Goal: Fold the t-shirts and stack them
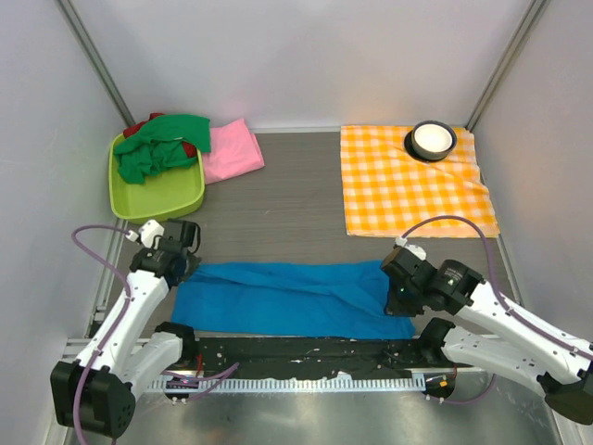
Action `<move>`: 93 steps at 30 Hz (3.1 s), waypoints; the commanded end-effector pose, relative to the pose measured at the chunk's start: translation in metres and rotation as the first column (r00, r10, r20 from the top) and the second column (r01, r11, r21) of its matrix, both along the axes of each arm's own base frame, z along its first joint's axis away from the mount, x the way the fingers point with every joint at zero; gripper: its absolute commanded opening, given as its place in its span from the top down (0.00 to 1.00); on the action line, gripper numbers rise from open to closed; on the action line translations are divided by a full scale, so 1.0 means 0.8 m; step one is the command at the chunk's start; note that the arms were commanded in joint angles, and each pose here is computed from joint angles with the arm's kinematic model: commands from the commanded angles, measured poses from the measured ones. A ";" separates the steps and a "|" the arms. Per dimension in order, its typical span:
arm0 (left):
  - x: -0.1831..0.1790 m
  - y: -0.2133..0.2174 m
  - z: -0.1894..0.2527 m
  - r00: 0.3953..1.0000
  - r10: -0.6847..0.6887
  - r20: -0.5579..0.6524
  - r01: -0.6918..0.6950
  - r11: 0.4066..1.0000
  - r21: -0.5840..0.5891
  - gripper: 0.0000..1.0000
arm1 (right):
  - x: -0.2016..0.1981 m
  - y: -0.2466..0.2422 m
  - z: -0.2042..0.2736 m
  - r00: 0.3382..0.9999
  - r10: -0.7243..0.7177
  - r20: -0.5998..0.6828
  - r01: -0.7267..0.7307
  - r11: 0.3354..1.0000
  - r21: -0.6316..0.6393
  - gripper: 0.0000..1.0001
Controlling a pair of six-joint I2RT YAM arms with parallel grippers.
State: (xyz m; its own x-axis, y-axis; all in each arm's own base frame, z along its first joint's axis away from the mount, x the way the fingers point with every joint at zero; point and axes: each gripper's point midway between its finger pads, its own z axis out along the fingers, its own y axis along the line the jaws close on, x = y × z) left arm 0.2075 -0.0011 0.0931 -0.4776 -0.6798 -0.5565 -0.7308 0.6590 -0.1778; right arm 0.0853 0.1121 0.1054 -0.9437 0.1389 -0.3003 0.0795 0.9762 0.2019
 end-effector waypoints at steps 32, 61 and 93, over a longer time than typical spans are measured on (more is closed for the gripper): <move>0.056 -0.131 -0.019 0.918 -0.390 0.070 0.395 0.887 -0.239 0.00 | 0.146 0.091 -0.020 0.916 -0.066 0.395 0.110 0.990 -0.088 0.00; 0.124 -0.117 -0.091 0.953 -0.292 -0.087 0.281 0.953 -0.115 0.00 | 0.251 0.025 -0.108 0.943 -0.142 0.300 0.225 0.938 -0.264 0.01; 0.113 -0.113 0.017 0.941 -0.328 0.084 0.336 0.935 -0.111 0.00 | 0.245 0.098 -0.081 0.956 0.014 0.292 0.010 0.997 -0.082 0.38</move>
